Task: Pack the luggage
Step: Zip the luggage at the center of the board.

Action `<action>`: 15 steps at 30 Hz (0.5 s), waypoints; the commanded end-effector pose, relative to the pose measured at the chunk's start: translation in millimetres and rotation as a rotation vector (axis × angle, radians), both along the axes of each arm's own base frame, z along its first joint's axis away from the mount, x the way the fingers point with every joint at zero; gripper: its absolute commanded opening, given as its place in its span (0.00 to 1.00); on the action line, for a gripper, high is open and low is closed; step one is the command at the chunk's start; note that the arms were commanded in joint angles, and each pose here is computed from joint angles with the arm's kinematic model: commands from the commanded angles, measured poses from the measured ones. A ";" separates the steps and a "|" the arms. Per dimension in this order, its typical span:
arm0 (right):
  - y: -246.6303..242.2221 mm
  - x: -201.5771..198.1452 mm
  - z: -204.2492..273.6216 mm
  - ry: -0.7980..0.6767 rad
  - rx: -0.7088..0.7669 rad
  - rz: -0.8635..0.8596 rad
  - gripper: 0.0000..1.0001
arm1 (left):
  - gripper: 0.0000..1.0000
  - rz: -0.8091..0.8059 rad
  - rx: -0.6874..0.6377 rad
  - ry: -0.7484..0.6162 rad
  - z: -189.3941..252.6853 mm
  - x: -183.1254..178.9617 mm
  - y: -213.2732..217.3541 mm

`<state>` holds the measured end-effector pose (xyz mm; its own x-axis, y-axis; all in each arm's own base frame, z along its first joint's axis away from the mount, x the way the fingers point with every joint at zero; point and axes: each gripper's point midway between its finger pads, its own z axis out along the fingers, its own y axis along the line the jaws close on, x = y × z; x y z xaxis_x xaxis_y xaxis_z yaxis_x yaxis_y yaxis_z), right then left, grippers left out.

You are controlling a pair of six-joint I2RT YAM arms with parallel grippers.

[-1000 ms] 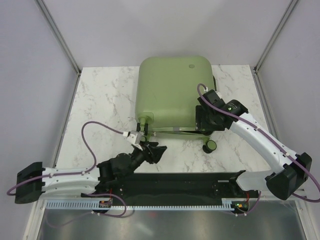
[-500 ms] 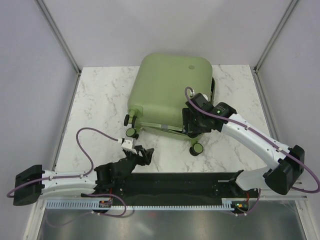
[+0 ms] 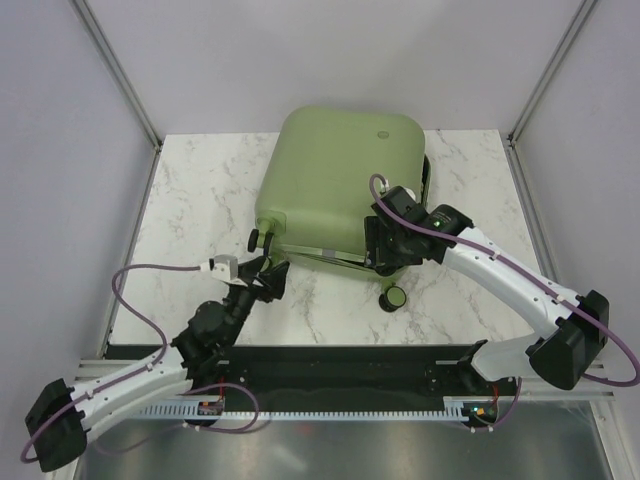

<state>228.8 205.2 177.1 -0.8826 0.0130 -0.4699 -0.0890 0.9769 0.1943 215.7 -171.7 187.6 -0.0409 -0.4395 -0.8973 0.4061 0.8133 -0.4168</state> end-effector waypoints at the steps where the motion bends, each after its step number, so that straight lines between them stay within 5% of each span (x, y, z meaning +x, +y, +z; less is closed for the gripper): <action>1: 24.7 24.1 26.3 -0.126 0.106 0.026 0.00 | 0.75 -0.114 0.235 0.109 -79.2 0.5 -5.5; 15: 8.9 30.7 33.6 -0.158 0.083 0.013 0.00 | 0.71 -0.121 0.337 0.116 -85.1 28.9 -24.2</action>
<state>231.3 201.7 177.6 -0.8806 -0.0005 -0.4739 -0.1014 0.9770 0.1875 232.6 -191.3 78.0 -0.2837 -0.0912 -0.9546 0.4452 0.8691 -0.2154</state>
